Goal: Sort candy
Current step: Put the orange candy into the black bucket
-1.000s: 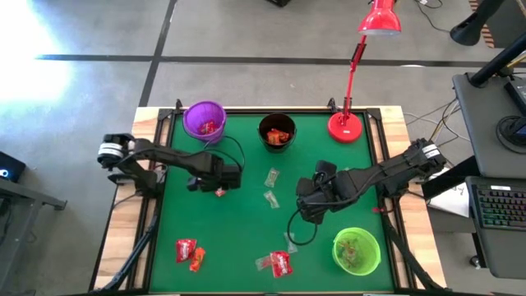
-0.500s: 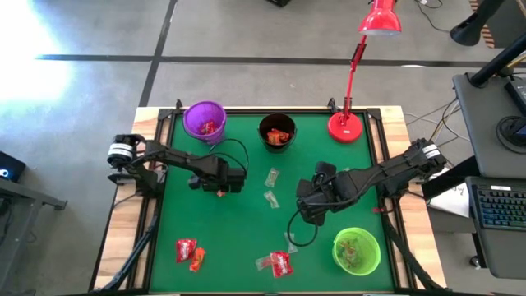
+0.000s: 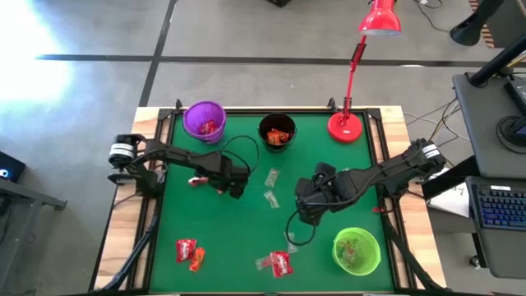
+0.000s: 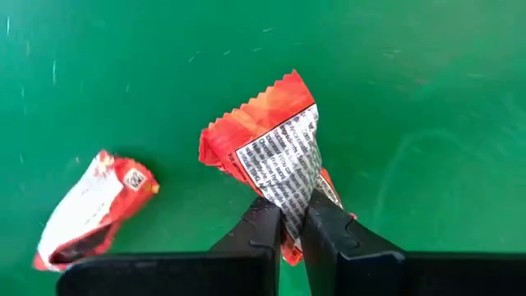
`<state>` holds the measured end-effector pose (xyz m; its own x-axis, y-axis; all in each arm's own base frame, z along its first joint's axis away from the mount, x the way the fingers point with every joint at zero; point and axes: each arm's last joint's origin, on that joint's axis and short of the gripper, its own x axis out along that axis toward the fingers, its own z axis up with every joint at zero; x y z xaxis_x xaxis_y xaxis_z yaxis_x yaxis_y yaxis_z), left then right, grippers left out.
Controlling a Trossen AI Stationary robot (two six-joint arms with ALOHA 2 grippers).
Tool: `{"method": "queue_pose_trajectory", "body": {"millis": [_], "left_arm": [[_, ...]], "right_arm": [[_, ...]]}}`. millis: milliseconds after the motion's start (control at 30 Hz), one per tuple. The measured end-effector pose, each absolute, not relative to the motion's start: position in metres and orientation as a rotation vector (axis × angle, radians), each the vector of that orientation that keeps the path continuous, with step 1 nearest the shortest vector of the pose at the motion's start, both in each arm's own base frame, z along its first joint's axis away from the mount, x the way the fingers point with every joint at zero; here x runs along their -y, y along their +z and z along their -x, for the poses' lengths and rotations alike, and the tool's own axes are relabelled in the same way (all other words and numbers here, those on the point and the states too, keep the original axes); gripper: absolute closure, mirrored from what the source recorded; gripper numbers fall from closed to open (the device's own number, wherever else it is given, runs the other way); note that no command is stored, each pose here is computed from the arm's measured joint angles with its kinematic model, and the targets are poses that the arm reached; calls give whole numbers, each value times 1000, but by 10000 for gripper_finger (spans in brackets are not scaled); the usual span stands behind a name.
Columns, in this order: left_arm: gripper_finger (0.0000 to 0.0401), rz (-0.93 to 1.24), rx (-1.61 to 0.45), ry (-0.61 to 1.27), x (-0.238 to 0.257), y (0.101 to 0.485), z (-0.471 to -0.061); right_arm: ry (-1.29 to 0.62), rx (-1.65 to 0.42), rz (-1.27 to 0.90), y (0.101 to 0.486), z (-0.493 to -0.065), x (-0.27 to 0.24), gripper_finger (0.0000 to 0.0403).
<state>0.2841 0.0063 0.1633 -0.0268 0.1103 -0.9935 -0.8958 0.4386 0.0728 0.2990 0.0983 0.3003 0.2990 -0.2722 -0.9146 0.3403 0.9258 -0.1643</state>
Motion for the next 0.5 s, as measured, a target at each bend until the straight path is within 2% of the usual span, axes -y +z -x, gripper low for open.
{"method": "queue_pose_trajectory", "body": {"millis": [267, 500], "left_arm": [[396, 500, -1274, 753, -12, 209, -299], [396, 299, -1168, 632, -40, 251, -320]], "right_arm": [[-551, -1142, -278, 300, -300, -98, 259], [-641, -1091, -423, 300, -301, -99, 259]]}}
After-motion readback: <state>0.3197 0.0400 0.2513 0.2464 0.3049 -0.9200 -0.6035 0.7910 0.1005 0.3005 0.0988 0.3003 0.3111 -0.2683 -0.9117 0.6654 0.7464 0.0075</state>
